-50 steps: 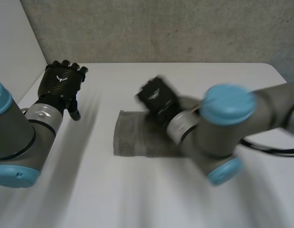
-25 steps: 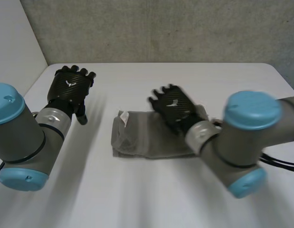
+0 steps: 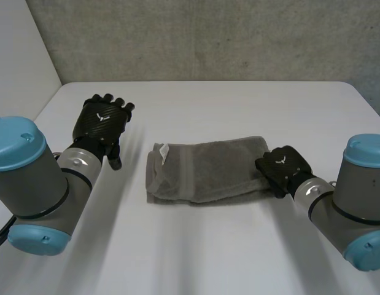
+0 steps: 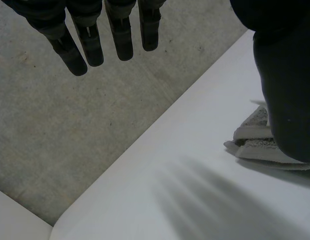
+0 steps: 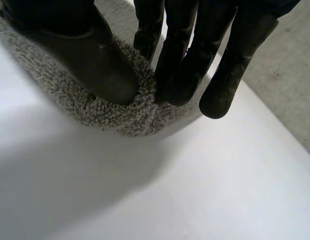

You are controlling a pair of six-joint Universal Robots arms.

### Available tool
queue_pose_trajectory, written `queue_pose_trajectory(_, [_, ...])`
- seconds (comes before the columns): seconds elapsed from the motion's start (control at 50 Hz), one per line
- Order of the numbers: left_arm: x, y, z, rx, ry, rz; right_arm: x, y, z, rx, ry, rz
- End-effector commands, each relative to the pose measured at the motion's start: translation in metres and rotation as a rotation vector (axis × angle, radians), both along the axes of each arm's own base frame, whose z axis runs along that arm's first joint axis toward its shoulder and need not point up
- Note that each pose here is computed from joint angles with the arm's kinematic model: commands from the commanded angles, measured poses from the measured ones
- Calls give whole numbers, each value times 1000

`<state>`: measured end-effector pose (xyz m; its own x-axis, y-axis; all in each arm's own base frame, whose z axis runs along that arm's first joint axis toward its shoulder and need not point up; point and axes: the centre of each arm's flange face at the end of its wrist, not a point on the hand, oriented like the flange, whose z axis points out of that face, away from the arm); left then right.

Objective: Fold the towel.

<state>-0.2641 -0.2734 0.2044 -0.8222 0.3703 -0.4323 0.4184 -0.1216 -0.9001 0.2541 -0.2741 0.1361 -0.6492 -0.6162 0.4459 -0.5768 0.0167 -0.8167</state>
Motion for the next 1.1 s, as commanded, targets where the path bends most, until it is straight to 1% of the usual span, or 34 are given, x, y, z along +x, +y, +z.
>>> queue_pose_trajectory(0.02, [0, 1, 6, -14, 10, 1, 22, -11, 30, -172, -33, 39])
queue_pose_trajectory(0.04, [0, 1, 7, -17, 11, 1, 40, -1, 43, -222, -43, 98])
queue_pose_trajectory(0.06, [0, 1, 7, -17, 11, 1, 40, -1, 43, -222, -43, 99])
queue_pose_trajectory(0.1, [0, 1, 11, -26, 20, 3, 82, 28, 59, -300, -63, 235])
queue_pose_trajectory(0.12, [0, 1, 11, -26, 20, 3, 82, 28, 59, -301, -63, 236])
queue_pose_trajectory(0.16, [4, 3, 22, -51, 37, 24, 115, 49, 60, -349, -61, 349])
queue_pose_trajectory(0.18, [4, 3, 22, -51, 37, 24, 115, 49, 60, -349, -61, 350])
queue_pose_trajectory(0.2, [6, 3, 27, -60, 56, 37, 130, 60, 56, -369, -52, 406])
queue_pose_trajectory(0.22, [6, 3, 27, -60, 56, 37, 130, 61, 56, -369, -52, 407])
queue_pose_trajectory(0.26, [10, 2, 36, -64, 113, 63, 155, 81, 47, -403, -36, 497])
queue_pose_trajectory(0.28, [10, 2, 36, -64, 114, 63, 155, 82, 47, -403, -36, 498])
queue_pose_trajectory(0.32, [12, 2, 44, -68, 173, 69, 175, 103, 29, -392, -31, 598])
queue_pose_trajectory(0.34, [12, 2, 44, -68, 173, 69, 175, 103, 29, -392, -31, 598])
queue_pose_trajectory(0.38, [13, 2, 45, -63, 192, 70, 184, 112, 2, -347, -17, 653])
queue_pose_trajectory(0.42, [12, 3, 45, -61, 192, 69, 185, 112, -7, -334, -7, 657])
queue_pose_trajectory(0.5, [12, 3, 44, -60, 191, 69, 183, 106, -4, -335, -10, 621])
queue_pose_trajectory(0.54, [11, 3, 41, -52, 189, 65, 177, 101, 7, -331, -22, 557])
queue_pose_trajectory(0.6, [10, 3, 41, -52, 188, 62, 173, 98, 19, -326, -53, 516])
queue_pose_trajectory(0.64, [7, 0, 38, -46, 185, 59, 157, 87, 46, -289, -148, 432])
queue_pose_trajectory(0.66, [7, 0, 38, -46, 185, 59, 157, 87, 46, -289, -148, 431])
queue_pose_trajectory(0.7, [4, -5, 36, -42, 193, 59, 137, 71, 65, -221, -255, 339])
queue_pose_trajectory(0.72, [4, -5, 36, -42, 193, 59, 137, 71, 65, -221, -256, 339])
queue_pose_trajectory(0.74, [2, -6, 35, -38, 197, 56, 128, 64, 74, -194, -312, 297])
queue_pose_trajectory(0.76, [2, -6, 35, -38, 197, 56, 128, 64, 74, -193, -312, 297])
queue_pose_trajectory(0.8, [-6, -5, 29, -16, 211, 35, 111, 48, 84, -134, -392, 209])
queue_pose_trajectory(0.82, [-7, -5, 29, -16, 211, 35, 111, 48, 84, -134, -393, 208])
queue_pose_trajectory(0.86, [-20, -1, 19, 21, 225, -2, 96, 33, 81, -58, -418, 133])
queue_pose_trajectory(0.88, [-21, -1, 19, 21, 225, -2, 95, 33, 81, -58, -418, 133])
queue_pose_trajectory(0.92, [-30, 2, 4, 73, 219, -22, 84, 20, 80, -4, -427, 75])
queue_pose_trajectory(0.98, [-34, 2, -5, 100, 213, -27, 82, 16, 77, 20, -426, 61])
queue_pose_trajectory(1.08, [-57, 6, -40, 203, 174, -70, 91, 3, 47, 98, -417, 42])
queue_pose_trajectory(1.1, [-57, 6, -40, 203, 174, -70, 91, 3, 47, 99, -417, 42])
